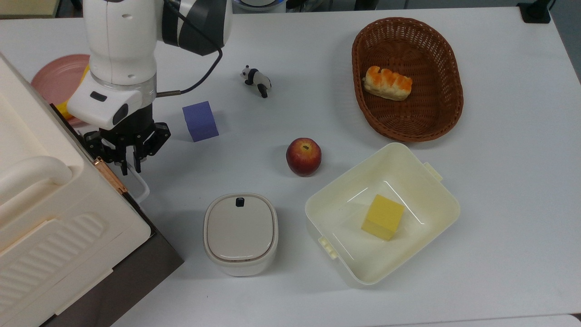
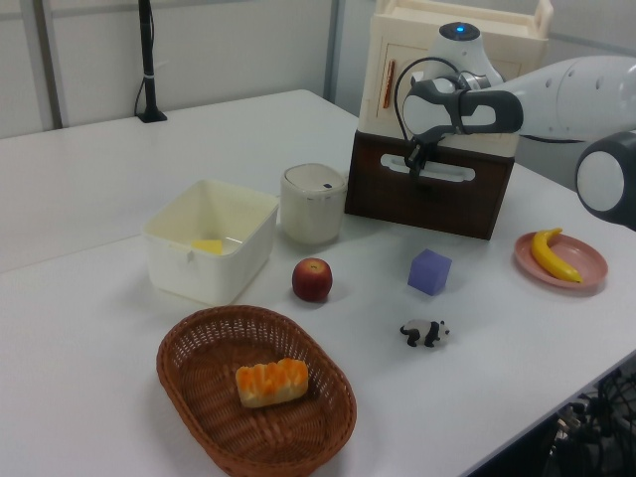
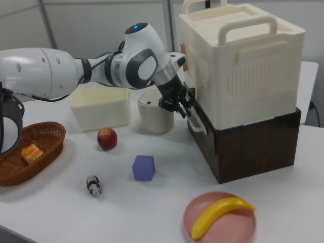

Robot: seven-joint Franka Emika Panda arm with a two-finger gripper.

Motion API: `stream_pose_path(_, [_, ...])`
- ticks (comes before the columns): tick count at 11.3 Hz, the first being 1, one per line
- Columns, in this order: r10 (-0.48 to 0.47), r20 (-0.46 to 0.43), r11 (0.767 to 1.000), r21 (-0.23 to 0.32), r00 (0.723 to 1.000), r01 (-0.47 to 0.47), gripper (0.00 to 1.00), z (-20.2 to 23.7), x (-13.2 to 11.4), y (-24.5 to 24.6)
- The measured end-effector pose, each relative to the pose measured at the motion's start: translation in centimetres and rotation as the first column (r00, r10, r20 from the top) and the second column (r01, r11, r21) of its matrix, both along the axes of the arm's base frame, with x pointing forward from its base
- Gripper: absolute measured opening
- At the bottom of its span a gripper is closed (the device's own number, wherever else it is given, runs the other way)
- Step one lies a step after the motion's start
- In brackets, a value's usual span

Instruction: Slide open the drawer

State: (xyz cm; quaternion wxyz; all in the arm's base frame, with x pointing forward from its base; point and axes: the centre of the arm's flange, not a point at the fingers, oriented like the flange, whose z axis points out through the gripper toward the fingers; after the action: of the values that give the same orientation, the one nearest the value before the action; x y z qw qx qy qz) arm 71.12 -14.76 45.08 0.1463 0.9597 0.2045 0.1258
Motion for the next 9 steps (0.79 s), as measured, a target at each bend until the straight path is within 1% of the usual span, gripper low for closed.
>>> stream_pose_path(9, [0.004, -0.002, 1.0, 0.004, 1.0, -0.004, 0.19, 0.02, -0.18, 0.27])
